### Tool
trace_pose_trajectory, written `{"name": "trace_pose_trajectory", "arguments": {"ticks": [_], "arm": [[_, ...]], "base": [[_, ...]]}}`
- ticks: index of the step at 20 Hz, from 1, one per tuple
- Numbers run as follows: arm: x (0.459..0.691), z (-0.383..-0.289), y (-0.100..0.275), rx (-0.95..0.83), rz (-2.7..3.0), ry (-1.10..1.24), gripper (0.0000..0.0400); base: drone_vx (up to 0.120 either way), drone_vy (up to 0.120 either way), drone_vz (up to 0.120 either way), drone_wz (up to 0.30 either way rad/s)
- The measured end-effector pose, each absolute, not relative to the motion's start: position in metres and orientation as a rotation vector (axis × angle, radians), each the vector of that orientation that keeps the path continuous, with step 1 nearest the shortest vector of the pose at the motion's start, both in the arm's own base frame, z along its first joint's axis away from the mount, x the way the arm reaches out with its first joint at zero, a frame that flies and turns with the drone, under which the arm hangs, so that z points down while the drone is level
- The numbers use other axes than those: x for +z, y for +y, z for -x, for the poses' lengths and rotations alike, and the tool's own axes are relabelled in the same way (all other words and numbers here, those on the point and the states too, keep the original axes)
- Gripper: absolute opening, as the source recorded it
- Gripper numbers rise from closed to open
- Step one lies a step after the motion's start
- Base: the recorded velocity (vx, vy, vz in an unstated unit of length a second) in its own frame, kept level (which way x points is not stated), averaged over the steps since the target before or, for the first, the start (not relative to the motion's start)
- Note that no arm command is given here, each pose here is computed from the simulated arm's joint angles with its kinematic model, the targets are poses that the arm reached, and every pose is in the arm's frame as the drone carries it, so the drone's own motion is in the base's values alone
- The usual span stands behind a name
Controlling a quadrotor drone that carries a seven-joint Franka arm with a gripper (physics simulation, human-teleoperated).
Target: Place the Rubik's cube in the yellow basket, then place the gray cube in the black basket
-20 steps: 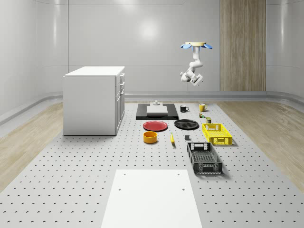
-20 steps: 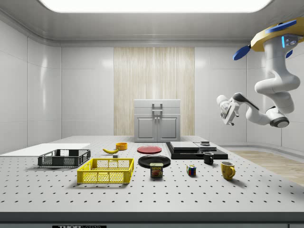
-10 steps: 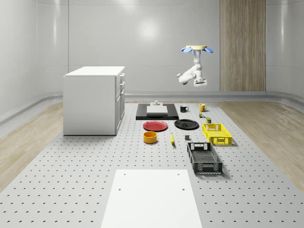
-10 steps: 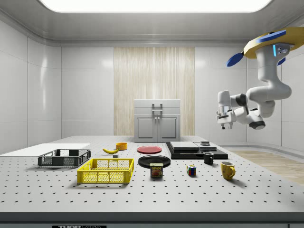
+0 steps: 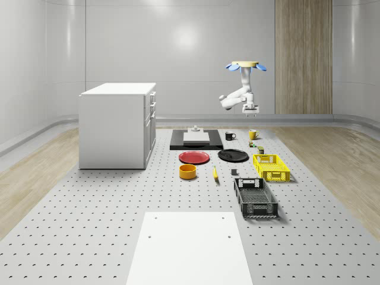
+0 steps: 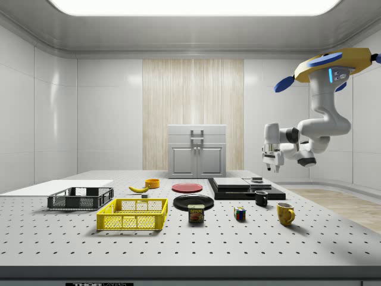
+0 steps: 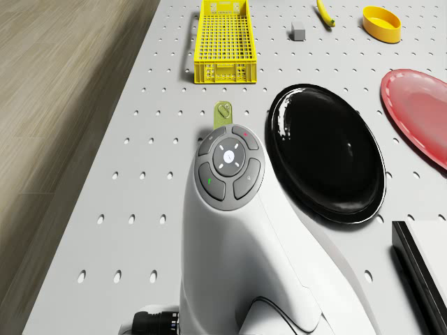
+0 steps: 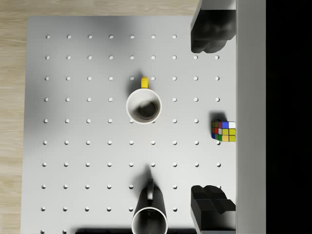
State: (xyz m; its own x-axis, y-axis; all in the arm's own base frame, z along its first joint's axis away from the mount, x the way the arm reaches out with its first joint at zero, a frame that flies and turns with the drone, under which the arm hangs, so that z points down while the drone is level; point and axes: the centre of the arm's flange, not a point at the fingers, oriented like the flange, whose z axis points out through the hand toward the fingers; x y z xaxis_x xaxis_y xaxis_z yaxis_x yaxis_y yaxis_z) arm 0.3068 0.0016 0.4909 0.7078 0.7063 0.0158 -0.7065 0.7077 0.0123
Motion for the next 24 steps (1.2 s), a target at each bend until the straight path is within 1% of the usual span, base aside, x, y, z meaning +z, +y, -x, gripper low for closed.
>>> {"name": "trace_pose_trajectory", "arguments": {"ticks": [7,9,15,18,24], "arm": [[0.4908,-0.3068,0.0003,0.784,-0.005,-0.004,0.04],[0.4908,-0.3068,0.0001,0.784,-0.004,-0.004,0.04],[0.4908,-0.3068,-0.0001,0.784,-0.002,-0.003,0.04],[0.4908,-0.3068,-0.0001,0.784,-0.001,-0.002,0.04],[0.4907,-0.3068,-0.0002,0.784,-0.001,-0.002,0.04]], "base": [[0.12,0.0,-0.12,0.0],[0.12,-0.1,-0.12,0.0],[0.12,0.0,-0.12,0.0],[0.12,-0.107,-0.12,0.0],[0.12,0.0,-0.12,0.0]]}}
